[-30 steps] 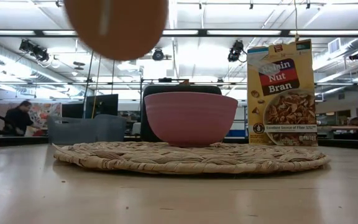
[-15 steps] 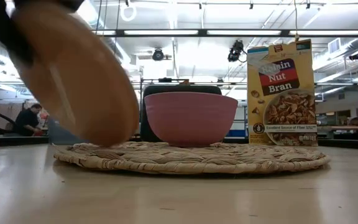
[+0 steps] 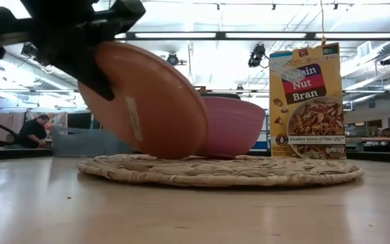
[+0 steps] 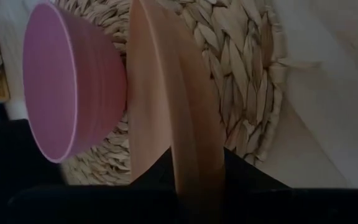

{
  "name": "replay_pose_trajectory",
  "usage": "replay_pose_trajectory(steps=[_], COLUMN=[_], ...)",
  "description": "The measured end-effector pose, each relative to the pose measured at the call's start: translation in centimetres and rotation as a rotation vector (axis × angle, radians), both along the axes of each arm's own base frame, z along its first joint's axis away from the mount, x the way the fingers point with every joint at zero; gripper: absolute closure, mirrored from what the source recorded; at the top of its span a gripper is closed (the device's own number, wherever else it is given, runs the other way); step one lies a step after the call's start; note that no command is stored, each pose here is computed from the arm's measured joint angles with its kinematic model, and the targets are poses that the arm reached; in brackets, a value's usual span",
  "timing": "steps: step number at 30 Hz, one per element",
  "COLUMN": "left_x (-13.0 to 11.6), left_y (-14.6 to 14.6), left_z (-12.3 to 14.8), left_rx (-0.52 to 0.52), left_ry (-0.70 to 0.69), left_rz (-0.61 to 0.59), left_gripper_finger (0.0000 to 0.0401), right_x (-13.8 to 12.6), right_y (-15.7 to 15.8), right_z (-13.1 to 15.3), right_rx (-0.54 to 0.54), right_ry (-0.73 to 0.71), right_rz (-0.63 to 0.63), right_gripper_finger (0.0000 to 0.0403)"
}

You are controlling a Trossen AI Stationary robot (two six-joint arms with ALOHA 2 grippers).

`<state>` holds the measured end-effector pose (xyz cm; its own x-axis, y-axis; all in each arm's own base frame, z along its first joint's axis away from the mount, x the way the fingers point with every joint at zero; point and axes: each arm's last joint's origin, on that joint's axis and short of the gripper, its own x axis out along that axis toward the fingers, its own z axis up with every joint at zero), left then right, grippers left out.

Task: Arrange a breakfast setting
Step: Put the brown plate beside the pink bowl on the brown placemat

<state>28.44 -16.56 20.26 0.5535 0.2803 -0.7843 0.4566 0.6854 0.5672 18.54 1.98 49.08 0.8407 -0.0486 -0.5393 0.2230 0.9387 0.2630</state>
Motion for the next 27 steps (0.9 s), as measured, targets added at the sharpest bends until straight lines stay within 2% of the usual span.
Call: replay_pose_trajectory(steps=[8, 12, 20, 27], left_x=[0.3, 0.5, 0.8, 0.9], left_y=[-0.2, -0.2, 0.6, 1.6], left_z=[0.2, 0.4, -0.1, -1.0], left_rx=[0.012, 0.075, -0.010, -0.006], left_ry=[-0.019, -0.075, -0.029, -0.027], left_rz=[-0.045, -0.015, -0.017, 0.013], left_gripper_finger=[0.0348, 0.0350, 0.0349, 0.0349], right_x=[0.0, -0.1, -0.2, -0.1], right_y=[0.0, 0.0, 0.0, 0.0], right_z=[0.0, -0.2, -0.2, -0.2], right_rx=[0.009, 0.006, 0.002, 0.006], right_ry=[0.003, 0.019, 0.030, 0.031], right_rz=[0.001, 0.002, 0.002, 0.003], right_gripper_finger=[0.0208, 0.0208, 0.0208, 0.0208])
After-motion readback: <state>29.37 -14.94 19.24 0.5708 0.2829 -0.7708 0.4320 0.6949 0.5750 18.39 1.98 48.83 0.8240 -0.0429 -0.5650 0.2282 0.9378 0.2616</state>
